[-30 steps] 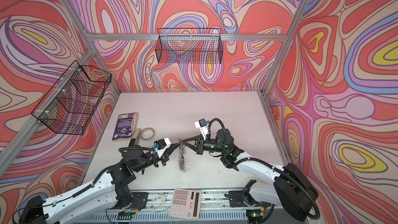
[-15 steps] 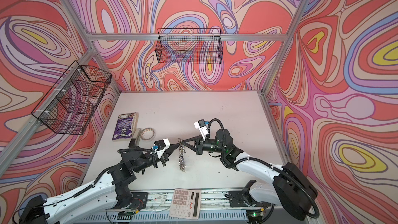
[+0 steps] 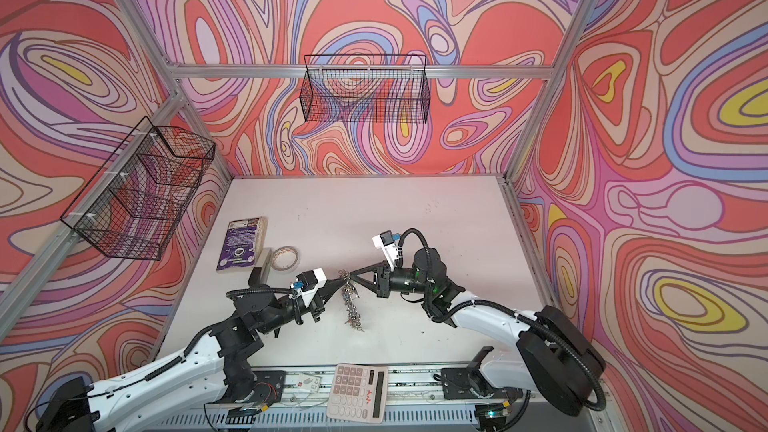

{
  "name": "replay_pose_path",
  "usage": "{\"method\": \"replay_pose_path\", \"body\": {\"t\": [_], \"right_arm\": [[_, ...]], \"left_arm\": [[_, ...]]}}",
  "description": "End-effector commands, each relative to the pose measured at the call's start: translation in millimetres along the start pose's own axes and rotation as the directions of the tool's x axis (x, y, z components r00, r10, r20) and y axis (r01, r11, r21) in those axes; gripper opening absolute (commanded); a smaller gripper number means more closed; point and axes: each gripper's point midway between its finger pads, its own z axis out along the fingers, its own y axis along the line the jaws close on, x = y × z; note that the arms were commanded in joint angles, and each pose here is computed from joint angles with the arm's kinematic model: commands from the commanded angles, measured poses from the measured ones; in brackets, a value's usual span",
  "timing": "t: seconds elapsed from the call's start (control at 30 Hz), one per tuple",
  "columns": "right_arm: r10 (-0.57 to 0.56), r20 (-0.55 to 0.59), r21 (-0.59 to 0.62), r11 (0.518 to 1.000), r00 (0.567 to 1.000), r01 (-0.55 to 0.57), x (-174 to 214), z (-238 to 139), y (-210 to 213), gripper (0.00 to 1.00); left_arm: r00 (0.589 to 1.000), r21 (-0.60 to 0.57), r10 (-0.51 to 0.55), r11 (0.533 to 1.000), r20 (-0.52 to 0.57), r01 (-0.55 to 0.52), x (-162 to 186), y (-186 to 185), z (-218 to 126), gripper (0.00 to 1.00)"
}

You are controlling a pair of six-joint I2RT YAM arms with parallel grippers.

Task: Put the keys on the keyring

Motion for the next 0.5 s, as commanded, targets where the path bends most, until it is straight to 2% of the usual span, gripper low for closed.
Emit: {"method": "replay_pose_path", "body": {"t": [0.0, 0.03, 0.1, 0.47], "right_arm": [[-0.001, 0.02, 0.011, 1.0, 1.0, 0.001, -9.4, 4.8, -1.2, 0.0], [-0.001, 0.02, 0.01, 1.0, 1.0, 0.001, -9.7, 5.0, -1.2, 0.0], [0.007, 0.018, 0.005, 1.0, 1.0, -0.007, -9.5, 6.1, -1.0, 0.07], [0.021, 0.024, -0.013, 1.0, 0.999, -0.021, -9.0, 7.3, -1.3, 0.09]], "left_arm": [[0.978, 0.095, 0.026, 0.994, 0.208, -0.047, -53.7, -18.7, -9.0, 0.0], [0.978, 0.096, 0.026, 0.994, 0.208, -0.047, -53.3, -18.7, -8.7, 0.0], [0.976, 0.105, 0.026, 0.993, 0.214, -0.05, -54.8, -20.4, -8.8, 0.0], [0.976, 0.084, 0.013, 0.996, 0.217, -0.032, -53.2, -16.4, -7.6, 0.0]]}}
